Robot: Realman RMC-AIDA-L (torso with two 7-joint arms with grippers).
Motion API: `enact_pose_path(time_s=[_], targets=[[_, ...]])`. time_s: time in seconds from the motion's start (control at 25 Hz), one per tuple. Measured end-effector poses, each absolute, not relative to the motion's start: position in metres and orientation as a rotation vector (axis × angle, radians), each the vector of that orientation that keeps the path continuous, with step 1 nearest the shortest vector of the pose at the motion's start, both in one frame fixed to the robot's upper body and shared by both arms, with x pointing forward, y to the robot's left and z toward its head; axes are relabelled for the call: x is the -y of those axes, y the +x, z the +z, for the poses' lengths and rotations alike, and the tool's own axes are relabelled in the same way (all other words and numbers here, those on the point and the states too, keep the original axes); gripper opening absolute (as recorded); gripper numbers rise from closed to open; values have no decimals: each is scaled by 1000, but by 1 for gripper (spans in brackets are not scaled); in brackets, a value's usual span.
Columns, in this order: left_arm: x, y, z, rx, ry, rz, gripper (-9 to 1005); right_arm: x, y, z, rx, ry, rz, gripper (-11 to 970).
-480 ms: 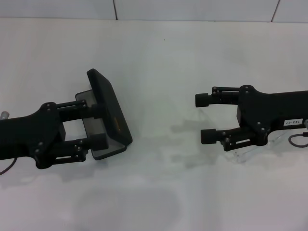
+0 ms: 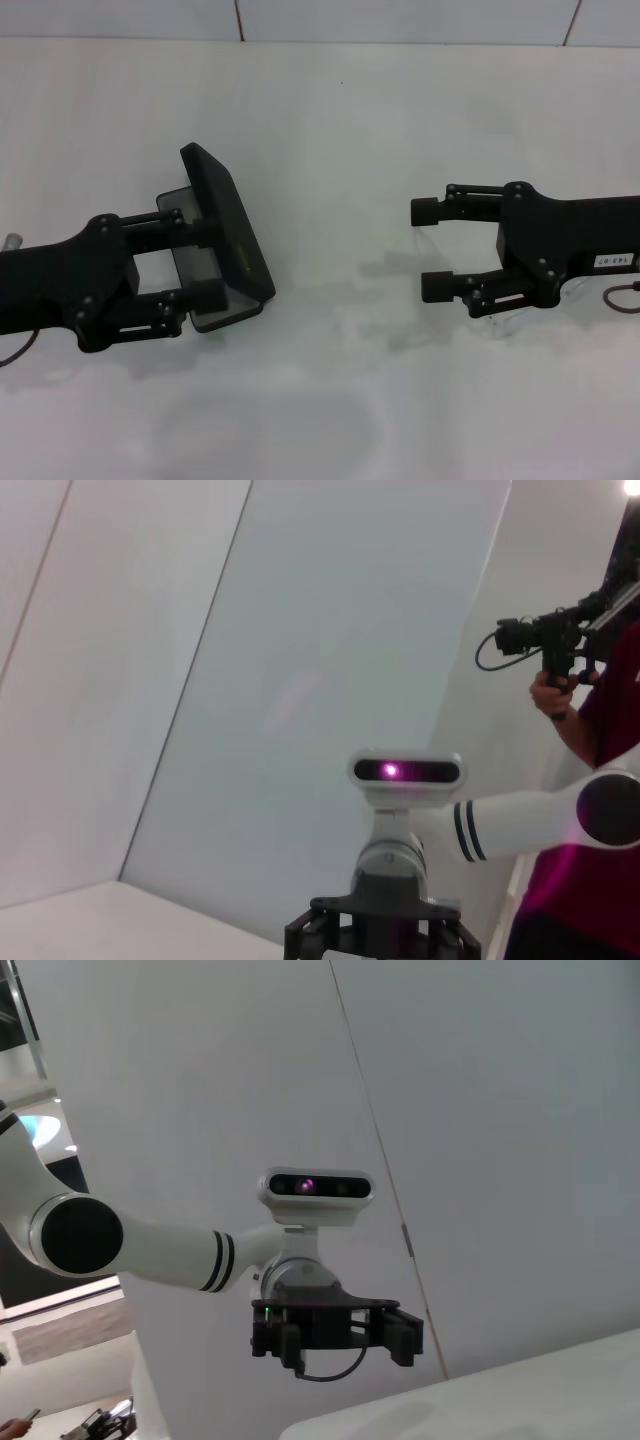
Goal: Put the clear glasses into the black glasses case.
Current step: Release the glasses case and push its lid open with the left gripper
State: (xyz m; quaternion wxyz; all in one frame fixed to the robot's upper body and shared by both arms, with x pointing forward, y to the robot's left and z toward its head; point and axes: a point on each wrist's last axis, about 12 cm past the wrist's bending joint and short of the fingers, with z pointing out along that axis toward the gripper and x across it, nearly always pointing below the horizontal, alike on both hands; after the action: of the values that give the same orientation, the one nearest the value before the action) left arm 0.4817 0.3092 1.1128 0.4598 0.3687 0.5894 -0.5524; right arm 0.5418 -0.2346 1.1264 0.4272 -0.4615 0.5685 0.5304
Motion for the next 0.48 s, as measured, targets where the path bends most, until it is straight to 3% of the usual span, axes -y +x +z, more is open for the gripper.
enact_pose_path(time_s=[0.24, 0.48], targets=[[-317, 486, 1122, -1375, 807, -1305, 701, 251, 541, 1129, -1404, -1058, 1238, 858], [-342, 501, 1159, -1250, 632, -1136, 699, 318, 530, 1134, -1295, -598, 1020, 857]])
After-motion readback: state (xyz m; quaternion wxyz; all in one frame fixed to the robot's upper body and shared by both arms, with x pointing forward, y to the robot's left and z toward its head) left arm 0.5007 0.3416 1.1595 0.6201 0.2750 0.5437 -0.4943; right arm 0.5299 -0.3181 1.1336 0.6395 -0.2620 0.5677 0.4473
